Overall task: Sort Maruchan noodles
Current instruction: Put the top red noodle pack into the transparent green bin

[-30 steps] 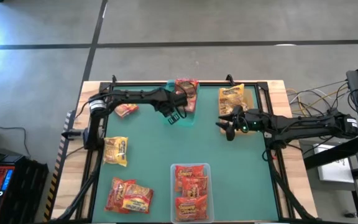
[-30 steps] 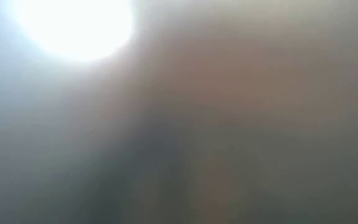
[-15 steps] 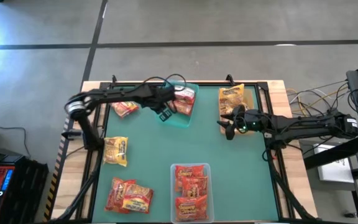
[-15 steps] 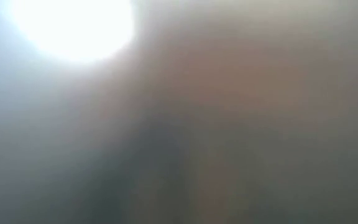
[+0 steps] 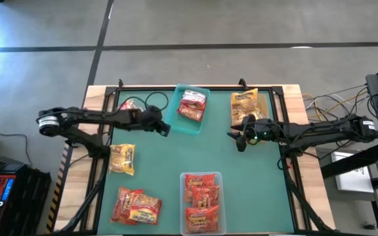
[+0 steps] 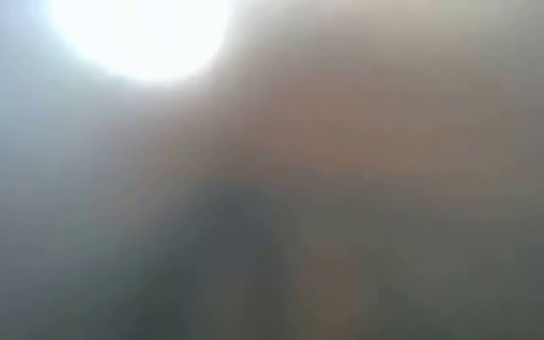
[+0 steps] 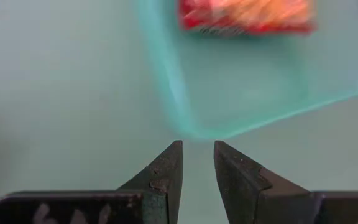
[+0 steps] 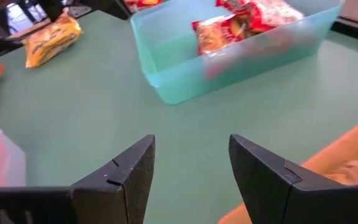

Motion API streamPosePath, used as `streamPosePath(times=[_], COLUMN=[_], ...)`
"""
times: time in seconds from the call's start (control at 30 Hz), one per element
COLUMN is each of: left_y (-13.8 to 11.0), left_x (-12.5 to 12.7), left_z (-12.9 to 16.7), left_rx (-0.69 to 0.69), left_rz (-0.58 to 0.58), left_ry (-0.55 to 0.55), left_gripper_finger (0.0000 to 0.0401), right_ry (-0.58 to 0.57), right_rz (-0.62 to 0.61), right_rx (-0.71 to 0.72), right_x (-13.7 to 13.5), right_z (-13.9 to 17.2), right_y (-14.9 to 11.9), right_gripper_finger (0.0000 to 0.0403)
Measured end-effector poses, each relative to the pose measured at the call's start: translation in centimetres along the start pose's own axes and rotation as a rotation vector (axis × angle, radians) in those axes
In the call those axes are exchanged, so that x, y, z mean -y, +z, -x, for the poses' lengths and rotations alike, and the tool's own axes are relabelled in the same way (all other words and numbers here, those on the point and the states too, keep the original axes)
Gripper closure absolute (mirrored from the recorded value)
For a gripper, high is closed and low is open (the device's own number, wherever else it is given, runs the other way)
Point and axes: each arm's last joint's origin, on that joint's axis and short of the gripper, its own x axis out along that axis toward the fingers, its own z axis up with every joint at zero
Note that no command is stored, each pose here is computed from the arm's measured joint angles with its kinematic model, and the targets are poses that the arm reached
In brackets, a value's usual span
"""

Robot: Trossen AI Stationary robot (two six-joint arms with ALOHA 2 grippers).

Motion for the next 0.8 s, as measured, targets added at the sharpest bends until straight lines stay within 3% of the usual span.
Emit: streamPosePath(times=[0.13,0.5,0.8], left_y=[-0.5,1.2,2.6], left_x=[0.0,2.1,4.6], left_z=[-1.4,-3.7,-5.7], left_rx=[0.079,0.148,-0.02], left_rz=[0.03,-0.035,-0.195], left_ry=[-0.094,-0.067,0.062], left_gripper_finger=[0.0326,0.0326,0.0326], right_ry=[0.02,0.018,0.006], right_rz=[0.0,-0.033,-0.035], right_rx=[-0.012,-0.023,-0.05], right_x=[-0.5,-0.8,-0.7], right_z=[-0.4,-1.5,-2.2], right_y=[-0.3,-0.8,-1.2], right_gripper_finger=[0.0209,0.0209,0.0209])
